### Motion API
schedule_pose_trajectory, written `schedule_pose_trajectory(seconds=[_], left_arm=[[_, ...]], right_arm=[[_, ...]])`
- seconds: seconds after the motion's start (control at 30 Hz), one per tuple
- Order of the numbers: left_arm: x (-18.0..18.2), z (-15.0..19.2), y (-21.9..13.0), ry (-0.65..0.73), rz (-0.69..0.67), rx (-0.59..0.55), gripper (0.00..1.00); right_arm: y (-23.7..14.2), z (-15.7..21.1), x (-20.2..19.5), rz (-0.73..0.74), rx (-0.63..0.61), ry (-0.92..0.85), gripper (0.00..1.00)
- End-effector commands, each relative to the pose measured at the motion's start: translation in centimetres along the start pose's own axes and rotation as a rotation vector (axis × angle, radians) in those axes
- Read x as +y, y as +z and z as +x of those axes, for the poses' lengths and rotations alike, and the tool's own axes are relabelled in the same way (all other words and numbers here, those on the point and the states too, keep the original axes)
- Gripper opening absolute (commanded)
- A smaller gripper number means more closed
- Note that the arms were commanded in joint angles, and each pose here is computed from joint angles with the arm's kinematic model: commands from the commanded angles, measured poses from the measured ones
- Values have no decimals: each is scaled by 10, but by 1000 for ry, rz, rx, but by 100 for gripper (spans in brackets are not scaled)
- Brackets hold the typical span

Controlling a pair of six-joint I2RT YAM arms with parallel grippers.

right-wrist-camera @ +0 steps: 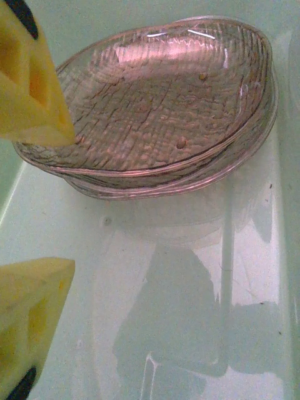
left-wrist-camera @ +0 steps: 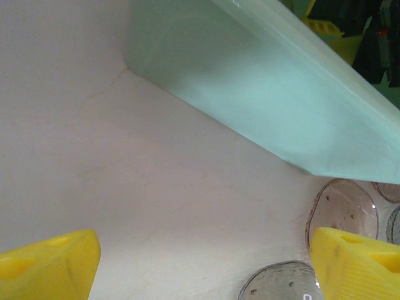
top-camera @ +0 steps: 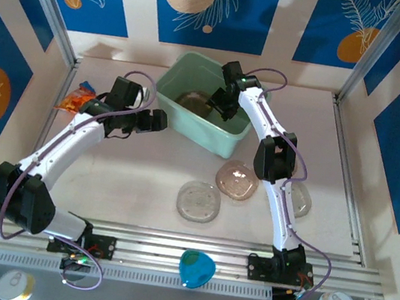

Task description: Place the plates into the plastic bin on the countertop

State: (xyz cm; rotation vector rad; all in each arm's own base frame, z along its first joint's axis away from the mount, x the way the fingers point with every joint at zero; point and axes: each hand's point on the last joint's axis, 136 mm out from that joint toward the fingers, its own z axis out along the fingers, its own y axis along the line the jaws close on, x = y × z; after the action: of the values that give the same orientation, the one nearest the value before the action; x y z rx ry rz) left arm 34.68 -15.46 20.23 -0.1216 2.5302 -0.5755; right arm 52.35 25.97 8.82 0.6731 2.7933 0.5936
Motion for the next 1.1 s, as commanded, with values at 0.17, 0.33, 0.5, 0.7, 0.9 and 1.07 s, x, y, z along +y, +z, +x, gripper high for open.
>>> schedule_pose_trajectory(seconds=[0.17, 0.33, 0.5, 0.7, 0.9, 1.07], left_arm=[[1, 39, 10, -50, 53, 106, 87], [-3, 68, 23, -73, 87, 195, 87], [-12, 99, 38, -85, 113, 269, 86], [-26, 130, 51, -77, 140, 334, 85], [-33, 160, 69, -118, 162, 408, 83], [-43, 178, 82, -90, 143, 465, 81]], right_arm=[[-74, 0, 42, -104, -104, -91, 69], [-104, 7, 59, -144, -145, -164, 75], [-143, 19, 67, -154, -200, -234, 81], [-196, 36, 62, -178, -252, -307, 82], [-239, 62, 38, -265, -288, -424, 81], [-260, 82, -10, -308, -304, -401, 78]])
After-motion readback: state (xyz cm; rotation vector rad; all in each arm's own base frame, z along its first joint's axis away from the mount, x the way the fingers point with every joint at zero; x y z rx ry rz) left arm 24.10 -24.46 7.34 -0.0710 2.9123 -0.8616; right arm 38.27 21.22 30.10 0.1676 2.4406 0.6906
